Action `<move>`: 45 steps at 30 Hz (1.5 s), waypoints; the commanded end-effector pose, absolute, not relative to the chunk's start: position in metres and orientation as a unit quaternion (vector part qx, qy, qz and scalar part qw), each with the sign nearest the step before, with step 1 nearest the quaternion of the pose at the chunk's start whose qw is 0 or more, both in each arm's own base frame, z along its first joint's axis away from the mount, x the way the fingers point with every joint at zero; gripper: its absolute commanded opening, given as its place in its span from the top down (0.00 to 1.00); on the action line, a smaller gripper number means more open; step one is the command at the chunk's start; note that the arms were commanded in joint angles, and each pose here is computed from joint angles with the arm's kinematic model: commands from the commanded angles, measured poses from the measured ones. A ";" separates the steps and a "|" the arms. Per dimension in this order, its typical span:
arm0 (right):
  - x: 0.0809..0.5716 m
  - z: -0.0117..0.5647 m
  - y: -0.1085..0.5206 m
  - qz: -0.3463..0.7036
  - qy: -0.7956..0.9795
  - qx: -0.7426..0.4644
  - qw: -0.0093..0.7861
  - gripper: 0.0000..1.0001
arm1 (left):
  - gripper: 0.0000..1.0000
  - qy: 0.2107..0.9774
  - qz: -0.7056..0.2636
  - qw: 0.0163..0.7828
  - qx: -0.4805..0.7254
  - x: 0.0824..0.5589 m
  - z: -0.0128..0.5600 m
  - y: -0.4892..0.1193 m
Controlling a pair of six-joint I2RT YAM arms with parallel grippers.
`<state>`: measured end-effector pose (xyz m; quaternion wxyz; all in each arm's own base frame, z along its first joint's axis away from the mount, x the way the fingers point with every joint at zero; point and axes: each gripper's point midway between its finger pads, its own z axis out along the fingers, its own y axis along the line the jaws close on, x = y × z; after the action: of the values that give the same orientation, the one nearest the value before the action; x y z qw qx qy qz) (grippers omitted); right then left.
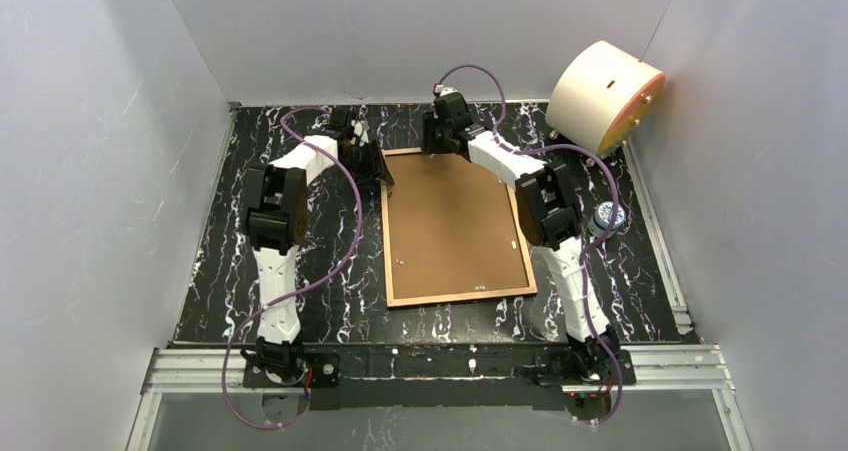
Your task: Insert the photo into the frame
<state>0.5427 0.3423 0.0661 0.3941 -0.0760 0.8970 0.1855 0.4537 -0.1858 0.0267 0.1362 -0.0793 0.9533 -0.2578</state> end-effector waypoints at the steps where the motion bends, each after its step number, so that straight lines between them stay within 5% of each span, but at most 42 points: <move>1: 0.541 0.126 0.361 0.246 0.874 -0.091 0.410 0.48 | 0.52 0.963 -0.230 0.107 -0.091 0.437 0.015 -0.172; 7: 0.498 0.141 0.358 0.289 0.883 -0.107 0.353 0.38 | 0.47 0.959 -0.241 0.115 -0.089 0.432 0.033 -0.173; 18: 0.369 0.109 0.351 0.399 0.880 -0.159 0.200 0.42 | 0.43 0.965 -0.224 0.079 -0.107 0.359 0.032 -0.156; 27: 0.265 0.090 0.364 0.420 0.864 -0.256 0.106 0.47 | 0.56 0.952 -0.290 0.021 -0.099 0.310 0.021 -0.172; 35: 0.232 0.071 0.387 0.409 0.867 -0.274 0.077 0.74 | 0.68 0.957 -0.277 -0.009 -0.090 0.291 0.009 -0.168; 45: 0.217 0.048 0.387 0.384 0.883 -0.258 0.077 0.74 | 0.71 0.961 -0.261 -0.031 -0.092 0.278 -0.001 -0.162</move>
<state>0.2125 0.3869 0.0486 0.0590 -0.2707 0.8788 0.3886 0.3071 -0.1769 0.0231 0.0177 -0.0882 0.9466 -0.3095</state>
